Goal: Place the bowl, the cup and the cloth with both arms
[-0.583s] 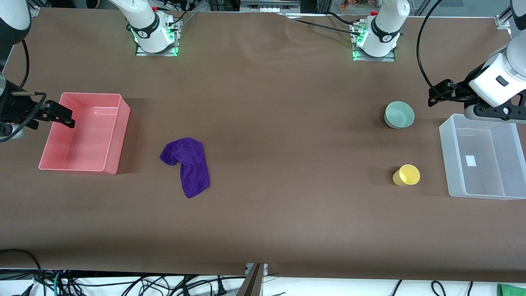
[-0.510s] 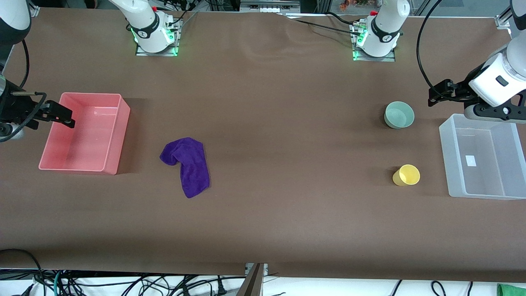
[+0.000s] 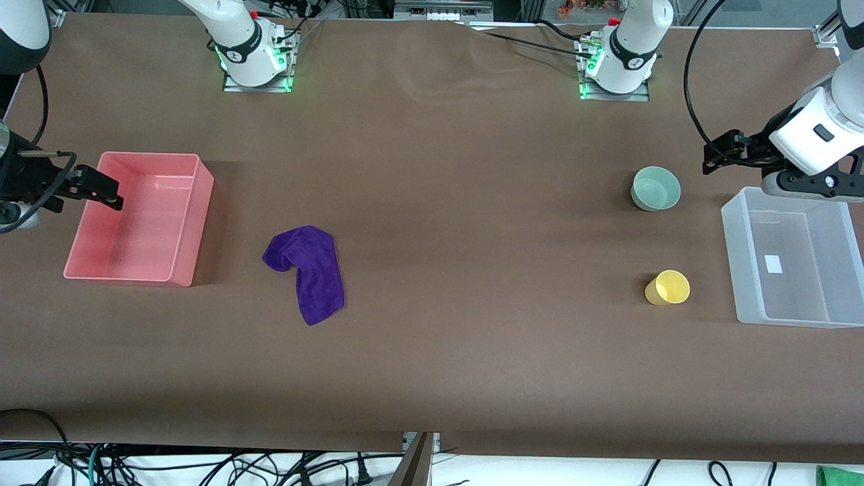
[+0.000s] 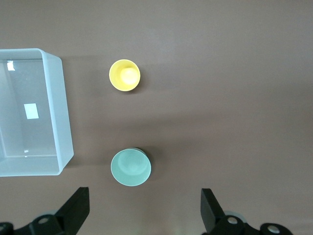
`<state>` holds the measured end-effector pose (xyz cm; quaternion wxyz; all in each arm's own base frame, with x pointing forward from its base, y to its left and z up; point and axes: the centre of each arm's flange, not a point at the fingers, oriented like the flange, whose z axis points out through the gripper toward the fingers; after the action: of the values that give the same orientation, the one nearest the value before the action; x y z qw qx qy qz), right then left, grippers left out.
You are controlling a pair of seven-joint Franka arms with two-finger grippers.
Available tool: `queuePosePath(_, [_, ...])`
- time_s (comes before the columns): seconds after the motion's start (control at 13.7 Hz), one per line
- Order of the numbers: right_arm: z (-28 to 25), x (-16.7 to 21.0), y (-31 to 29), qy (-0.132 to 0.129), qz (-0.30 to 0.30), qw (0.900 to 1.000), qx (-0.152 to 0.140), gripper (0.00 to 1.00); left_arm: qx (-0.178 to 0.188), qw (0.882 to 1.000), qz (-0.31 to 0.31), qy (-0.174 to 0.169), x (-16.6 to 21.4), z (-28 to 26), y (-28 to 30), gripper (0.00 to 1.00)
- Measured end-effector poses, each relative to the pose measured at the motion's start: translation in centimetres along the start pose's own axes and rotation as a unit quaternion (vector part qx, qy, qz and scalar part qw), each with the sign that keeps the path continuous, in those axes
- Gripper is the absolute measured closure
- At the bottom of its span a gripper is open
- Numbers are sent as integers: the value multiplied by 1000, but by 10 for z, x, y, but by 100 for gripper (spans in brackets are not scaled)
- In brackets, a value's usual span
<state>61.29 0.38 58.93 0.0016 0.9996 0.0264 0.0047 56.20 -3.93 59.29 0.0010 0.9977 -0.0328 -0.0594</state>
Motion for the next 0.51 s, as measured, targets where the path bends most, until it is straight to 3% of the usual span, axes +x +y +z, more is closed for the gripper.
queuePosePath(0.51, [5, 0, -8, -11, -6, 1000, 1, 0, 0, 1000, 0, 0, 0, 0, 0, 0])
